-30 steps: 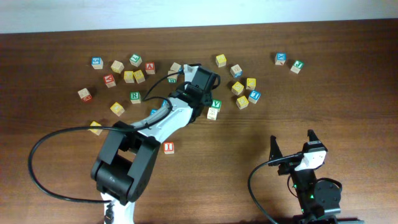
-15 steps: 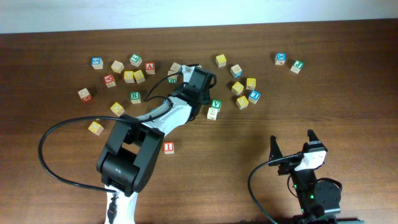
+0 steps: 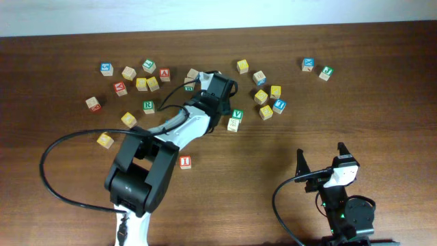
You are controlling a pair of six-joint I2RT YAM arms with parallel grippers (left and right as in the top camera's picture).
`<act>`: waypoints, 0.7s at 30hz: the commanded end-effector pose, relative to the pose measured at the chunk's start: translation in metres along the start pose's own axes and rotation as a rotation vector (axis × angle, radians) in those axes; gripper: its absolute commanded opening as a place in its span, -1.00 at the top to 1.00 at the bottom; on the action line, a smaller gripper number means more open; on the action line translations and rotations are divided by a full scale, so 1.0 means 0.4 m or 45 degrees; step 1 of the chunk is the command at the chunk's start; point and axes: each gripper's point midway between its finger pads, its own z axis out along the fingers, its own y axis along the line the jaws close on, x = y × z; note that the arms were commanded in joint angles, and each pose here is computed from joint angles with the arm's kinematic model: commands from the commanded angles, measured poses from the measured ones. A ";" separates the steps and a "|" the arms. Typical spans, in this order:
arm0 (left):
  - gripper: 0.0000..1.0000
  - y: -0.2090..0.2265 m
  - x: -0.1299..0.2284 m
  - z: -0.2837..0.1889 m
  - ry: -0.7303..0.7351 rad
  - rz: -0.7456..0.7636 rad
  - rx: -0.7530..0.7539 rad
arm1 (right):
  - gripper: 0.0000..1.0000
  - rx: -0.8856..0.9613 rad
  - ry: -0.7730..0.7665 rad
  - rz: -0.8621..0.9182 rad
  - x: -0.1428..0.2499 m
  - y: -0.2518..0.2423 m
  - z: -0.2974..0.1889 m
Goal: Spell out ICRA
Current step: 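Carry the yellow C block and place it right of the I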
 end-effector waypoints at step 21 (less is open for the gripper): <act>0.58 0.135 0.329 -0.308 0.368 -0.084 -0.028 | -0.97 0.014 0.003 0.005 0.005 -0.006 0.000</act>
